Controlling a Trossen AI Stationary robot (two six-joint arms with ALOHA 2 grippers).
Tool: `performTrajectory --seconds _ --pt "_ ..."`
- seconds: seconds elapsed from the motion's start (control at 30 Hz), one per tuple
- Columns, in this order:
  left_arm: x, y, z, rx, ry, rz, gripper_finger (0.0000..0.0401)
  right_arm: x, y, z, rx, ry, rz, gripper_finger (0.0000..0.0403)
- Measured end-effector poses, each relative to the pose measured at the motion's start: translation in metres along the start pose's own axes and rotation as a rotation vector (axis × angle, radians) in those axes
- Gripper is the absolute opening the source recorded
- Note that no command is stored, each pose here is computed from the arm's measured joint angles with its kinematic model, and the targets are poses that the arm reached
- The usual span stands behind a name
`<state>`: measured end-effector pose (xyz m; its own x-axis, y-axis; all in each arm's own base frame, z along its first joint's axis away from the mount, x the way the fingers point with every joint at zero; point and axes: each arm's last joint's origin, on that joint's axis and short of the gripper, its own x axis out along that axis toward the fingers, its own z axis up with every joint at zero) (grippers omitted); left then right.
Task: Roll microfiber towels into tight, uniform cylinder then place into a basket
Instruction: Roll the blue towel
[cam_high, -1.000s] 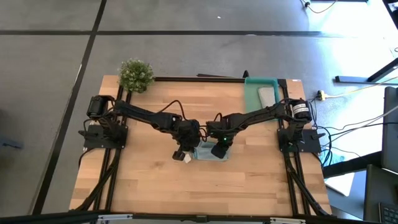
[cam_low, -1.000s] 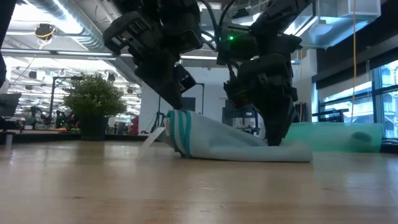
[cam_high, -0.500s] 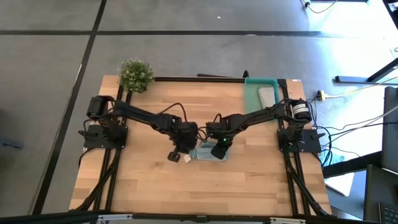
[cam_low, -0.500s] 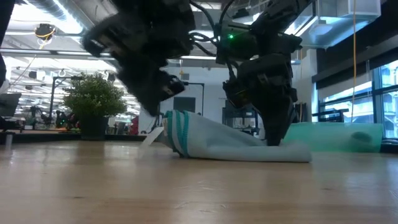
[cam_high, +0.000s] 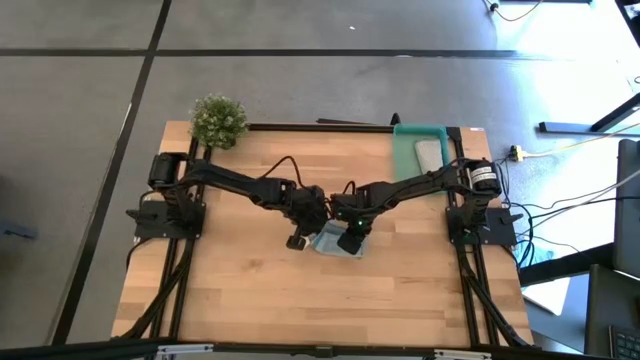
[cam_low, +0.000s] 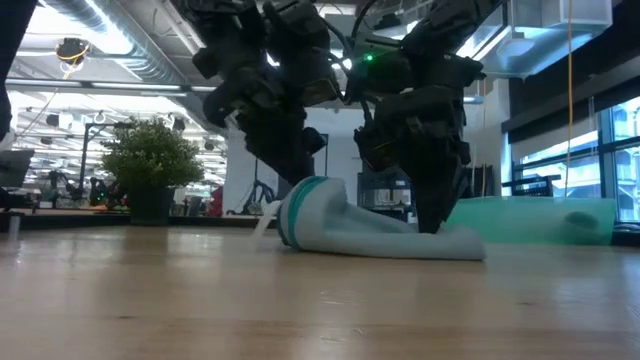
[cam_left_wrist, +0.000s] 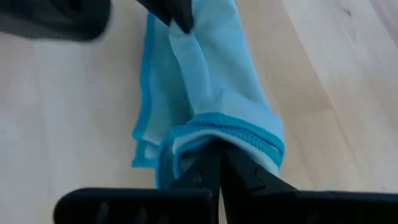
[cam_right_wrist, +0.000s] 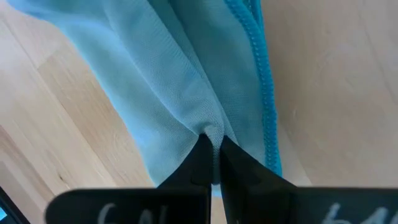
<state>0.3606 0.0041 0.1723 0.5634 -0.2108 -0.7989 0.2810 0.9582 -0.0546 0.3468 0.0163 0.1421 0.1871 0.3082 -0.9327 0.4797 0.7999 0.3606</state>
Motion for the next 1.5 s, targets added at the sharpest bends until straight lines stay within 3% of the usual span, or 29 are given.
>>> performTrajectory --seconds 0.5,0.67,1.07,1.3,1.5 --pt "0.031 0.019 -0.009 -0.004 -0.011 0.026 0.0 0.001 -0.001 -0.002 0.005 0.034 0.012 0.0012" --pt "0.032 0.027 -0.015 -0.034 0.013 0.007 0.0 -0.003 -0.003 -0.001 0.018 0.032 0.013 0.0032" --pt "0.027 0.042 -0.022 -0.072 0.024 0.0 0.0 -0.053 0.008 -0.011 -0.038 -0.084 0.024 0.0047" --pt "0.027 0.042 -0.022 -0.076 0.024 0.0 0.0 -0.069 0.005 -0.021 0.003 -0.101 -0.071 0.0048" --pt "0.028 0.042 -0.021 -0.072 0.012 0.003 0.0 -0.07 0.009 -0.022 -0.045 -0.032 0.066 0.0048"
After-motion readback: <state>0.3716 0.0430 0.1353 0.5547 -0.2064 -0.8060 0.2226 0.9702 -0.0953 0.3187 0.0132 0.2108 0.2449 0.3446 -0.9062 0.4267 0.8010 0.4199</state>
